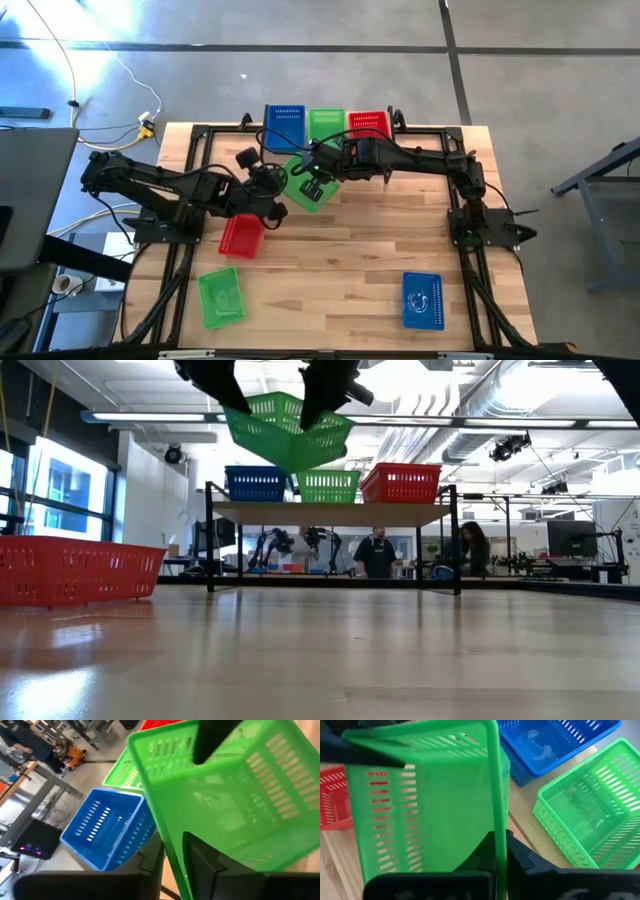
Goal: Stack baskets on shelf by color
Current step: Stack the right green bin on top of the green bin on the shelf
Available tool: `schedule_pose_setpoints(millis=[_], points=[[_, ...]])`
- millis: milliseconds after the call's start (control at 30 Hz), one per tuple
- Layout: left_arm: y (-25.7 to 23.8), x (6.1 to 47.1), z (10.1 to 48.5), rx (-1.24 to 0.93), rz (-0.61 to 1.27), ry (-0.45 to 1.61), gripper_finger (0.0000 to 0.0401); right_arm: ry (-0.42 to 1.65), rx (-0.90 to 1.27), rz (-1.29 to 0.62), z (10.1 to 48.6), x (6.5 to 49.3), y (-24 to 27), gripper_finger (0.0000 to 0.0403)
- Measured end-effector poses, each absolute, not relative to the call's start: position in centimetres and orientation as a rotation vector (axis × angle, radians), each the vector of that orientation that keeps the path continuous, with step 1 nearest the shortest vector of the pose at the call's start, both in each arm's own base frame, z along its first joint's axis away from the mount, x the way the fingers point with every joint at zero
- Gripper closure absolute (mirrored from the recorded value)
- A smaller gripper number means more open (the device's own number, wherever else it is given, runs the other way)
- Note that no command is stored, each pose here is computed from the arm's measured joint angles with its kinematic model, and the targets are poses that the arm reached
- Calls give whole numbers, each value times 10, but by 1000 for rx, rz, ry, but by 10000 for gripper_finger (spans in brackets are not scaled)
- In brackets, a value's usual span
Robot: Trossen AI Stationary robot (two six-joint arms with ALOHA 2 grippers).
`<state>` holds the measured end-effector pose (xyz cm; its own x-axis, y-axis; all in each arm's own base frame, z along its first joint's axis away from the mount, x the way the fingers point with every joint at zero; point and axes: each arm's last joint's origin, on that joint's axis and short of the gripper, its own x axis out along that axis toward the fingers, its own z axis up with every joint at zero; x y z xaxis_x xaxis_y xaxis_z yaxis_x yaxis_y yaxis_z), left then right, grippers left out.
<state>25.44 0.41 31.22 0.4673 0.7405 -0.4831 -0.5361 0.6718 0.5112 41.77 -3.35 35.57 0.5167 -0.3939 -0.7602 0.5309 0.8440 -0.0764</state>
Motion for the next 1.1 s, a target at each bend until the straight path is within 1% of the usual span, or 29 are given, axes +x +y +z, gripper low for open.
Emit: schedule_pose_setpoints(millis=[267, 433, 567, 800, 967, 1100], points=[[4, 256, 313, 296, 793, 725, 259, 874, 162, -569, 355, 417, -35, 403], [4, 256, 314, 288, 782, 720, 228, 915, 139, -614, 353, 412, -40, 403], [3, 257, 314, 303, 742, 729, 220, 947, 136, -641, 352, 408, -48, 403], [3, 249, 323, 299, 735, 699, 222, 1000, 155, -681, 351, 399, -65, 403], [4, 229, 336, 284, 699, 685, 220, 970, 209, -666, 361, 392, -77, 403], [5, 209, 347, 274, 699, 663, 220, 905, 265, -658, 370, 389, -91, 403]])
